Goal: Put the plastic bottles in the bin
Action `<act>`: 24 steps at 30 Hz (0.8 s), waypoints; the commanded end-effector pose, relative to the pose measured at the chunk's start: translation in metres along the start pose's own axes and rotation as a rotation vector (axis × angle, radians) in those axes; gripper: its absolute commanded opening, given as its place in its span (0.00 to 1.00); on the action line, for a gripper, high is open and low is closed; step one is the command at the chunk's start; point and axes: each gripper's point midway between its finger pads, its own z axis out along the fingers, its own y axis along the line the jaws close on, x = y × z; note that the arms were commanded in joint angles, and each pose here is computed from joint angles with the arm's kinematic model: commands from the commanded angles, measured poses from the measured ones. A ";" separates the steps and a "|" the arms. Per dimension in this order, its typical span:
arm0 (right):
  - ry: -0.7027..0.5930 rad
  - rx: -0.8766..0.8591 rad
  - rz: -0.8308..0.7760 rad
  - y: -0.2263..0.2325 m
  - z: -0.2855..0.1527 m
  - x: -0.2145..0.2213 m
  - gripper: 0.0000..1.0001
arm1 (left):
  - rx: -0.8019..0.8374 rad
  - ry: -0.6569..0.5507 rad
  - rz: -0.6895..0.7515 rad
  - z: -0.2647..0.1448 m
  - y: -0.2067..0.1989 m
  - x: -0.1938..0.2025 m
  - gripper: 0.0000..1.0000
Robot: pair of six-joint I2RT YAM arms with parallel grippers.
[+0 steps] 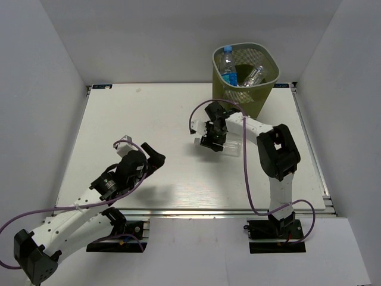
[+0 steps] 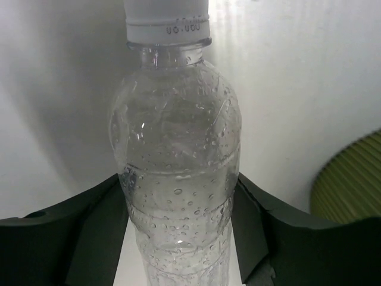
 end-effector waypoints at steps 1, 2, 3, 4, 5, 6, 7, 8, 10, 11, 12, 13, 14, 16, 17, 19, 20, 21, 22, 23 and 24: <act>0.026 -0.274 -0.007 0.058 -0.002 0.014 0.64 | -0.016 -0.021 -0.008 -0.001 0.006 -0.004 1.00; -0.021 -0.339 -0.032 0.070 -0.003 0.007 0.60 | -0.008 -0.025 -0.012 -0.001 0.004 -0.005 1.00; -0.019 -0.383 -0.022 0.079 -0.009 0.010 0.58 | -0.008 -0.025 -0.012 -0.001 0.004 -0.005 1.00; -0.017 -0.419 -0.020 0.088 -0.017 0.010 0.49 | -0.008 -0.025 -0.012 -0.001 0.004 -0.005 1.00; -0.099 -0.499 -0.086 0.100 -0.023 0.001 0.40 | -0.008 -0.025 -0.012 -0.001 0.004 -0.005 1.00; -0.120 -0.538 -0.098 0.108 -0.030 -0.002 0.32 | -0.008 -0.025 -0.012 -0.001 0.004 -0.005 1.00; -0.149 -0.607 -0.088 0.123 -0.050 -0.005 0.25 | -0.008 -0.025 -0.012 -0.001 0.004 -0.005 1.00; -0.239 -0.629 -0.162 0.125 -0.061 -0.017 0.17 | -0.008 -0.025 -0.012 -0.001 0.004 -0.005 1.00; -0.367 -0.624 -0.187 0.126 -0.103 -0.044 0.16 | -0.007 -0.026 -0.013 -0.003 0.005 -0.005 1.00; -0.431 -0.570 -0.215 0.113 -0.120 -0.062 0.16 | -0.010 -0.035 -0.013 -0.003 0.008 -0.005 1.00; -0.523 -0.545 -0.227 0.111 -0.144 -0.081 0.14 | -0.010 -0.035 -0.013 -0.003 0.008 -0.005 1.00; -0.560 -0.520 -0.217 0.106 -0.159 -0.092 0.14 | 0.005 -0.052 -0.022 -0.006 0.006 -0.010 1.00; -0.656 -0.400 -0.277 0.085 -0.199 -0.120 0.12 | 0.003 -0.052 -0.022 -0.006 0.009 -0.009 1.00; -0.796 -0.252 -0.300 0.060 -0.254 -0.156 0.11 | 0.001 -0.063 -0.023 -0.007 0.012 -0.009 1.00; -0.817 -0.210 -0.299 0.055 -0.263 -0.162 0.11 | 0.012 -0.068 -0.029 -0.009 0.010 -0.011 1.00; -0.842 -0.132 -0.176 0.039 -0.281 -0.168 0.11 | 0.008 -0.076 -0.029 -0.009 0.013 -0.011 1.00; -0.995 0.139 -0.274 0.011 -0.344 -0.192 0.11 | 0.008 -0.076 -0.029 -0.009 0.013 -0.011 1.00; -0.987 0.146 -0.178 0.005 -0.329 -0.184 0.11 | 0.024 -0.085 -0.037 -0.010 0.010 -0.014 1.00; -1.070 0.352 -0.154 -0.017 -0.373 -0.190 0.13 | 0.016 -0.080 -0.033 -0.009 0.014 -0.011 1.00; -1.161 0.480 -0.153 -0.030 -0.405 -0.197 0.16 | 0.015 -0.080 -0.033 -0.009 0.014 -0.011 1.00; -1.207 0.580 -0.155 -0.037 -0.420 -0.194 0.16 | 0.015 -0.080 -0.033 -0.009 0.014 -0.011 1.00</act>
